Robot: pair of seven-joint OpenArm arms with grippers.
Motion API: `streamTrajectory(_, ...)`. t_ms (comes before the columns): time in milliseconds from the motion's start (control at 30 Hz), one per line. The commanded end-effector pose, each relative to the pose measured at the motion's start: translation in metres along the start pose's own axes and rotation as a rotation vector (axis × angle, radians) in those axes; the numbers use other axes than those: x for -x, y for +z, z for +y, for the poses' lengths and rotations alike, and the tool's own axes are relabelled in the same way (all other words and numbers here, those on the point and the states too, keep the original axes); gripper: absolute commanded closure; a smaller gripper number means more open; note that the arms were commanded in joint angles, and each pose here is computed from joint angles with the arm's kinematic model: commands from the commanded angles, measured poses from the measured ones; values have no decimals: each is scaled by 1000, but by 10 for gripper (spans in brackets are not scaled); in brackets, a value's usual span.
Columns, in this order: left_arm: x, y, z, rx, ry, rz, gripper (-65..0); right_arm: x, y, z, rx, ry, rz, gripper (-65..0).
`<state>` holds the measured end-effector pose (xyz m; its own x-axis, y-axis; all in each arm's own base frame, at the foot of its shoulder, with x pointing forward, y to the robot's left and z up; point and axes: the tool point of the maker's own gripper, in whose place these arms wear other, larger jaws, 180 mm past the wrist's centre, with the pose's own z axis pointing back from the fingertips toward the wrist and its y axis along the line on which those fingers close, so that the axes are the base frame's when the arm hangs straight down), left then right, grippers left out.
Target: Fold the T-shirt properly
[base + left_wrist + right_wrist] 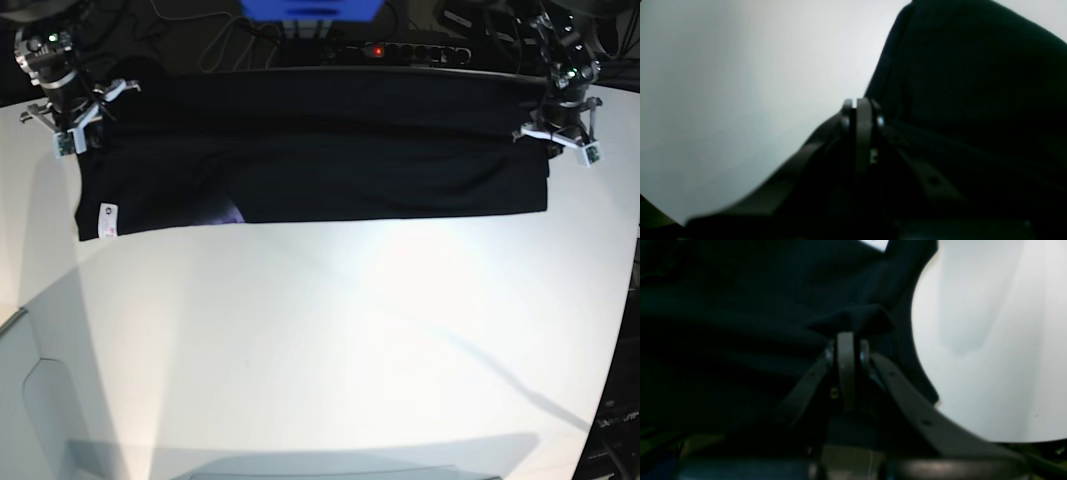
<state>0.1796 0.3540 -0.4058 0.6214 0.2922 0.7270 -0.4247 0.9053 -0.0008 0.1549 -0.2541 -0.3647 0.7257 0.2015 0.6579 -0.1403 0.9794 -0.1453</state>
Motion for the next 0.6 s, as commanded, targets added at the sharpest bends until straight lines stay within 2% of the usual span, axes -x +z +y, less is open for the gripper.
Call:
streamTrajectory(0, -12, 2, 6, -14, -11, -32, -1, 0, 5, -1, -4, 24, -3, 0)
streamTrajectory(367, -13, 2, 5, -13, -11, -34, -4, 24, 8, 1, -18, 11, 60, 0)
streamTrajectory(467, -13, 2, 5, -13, -11, -34, -5, 36, 4, 1, -26, -9, 88, -82)
streamTrajectory(567, -12, 2, 6, -14, -11, -33, -5, 43, 4, -3, -22, -17, 105, -197)
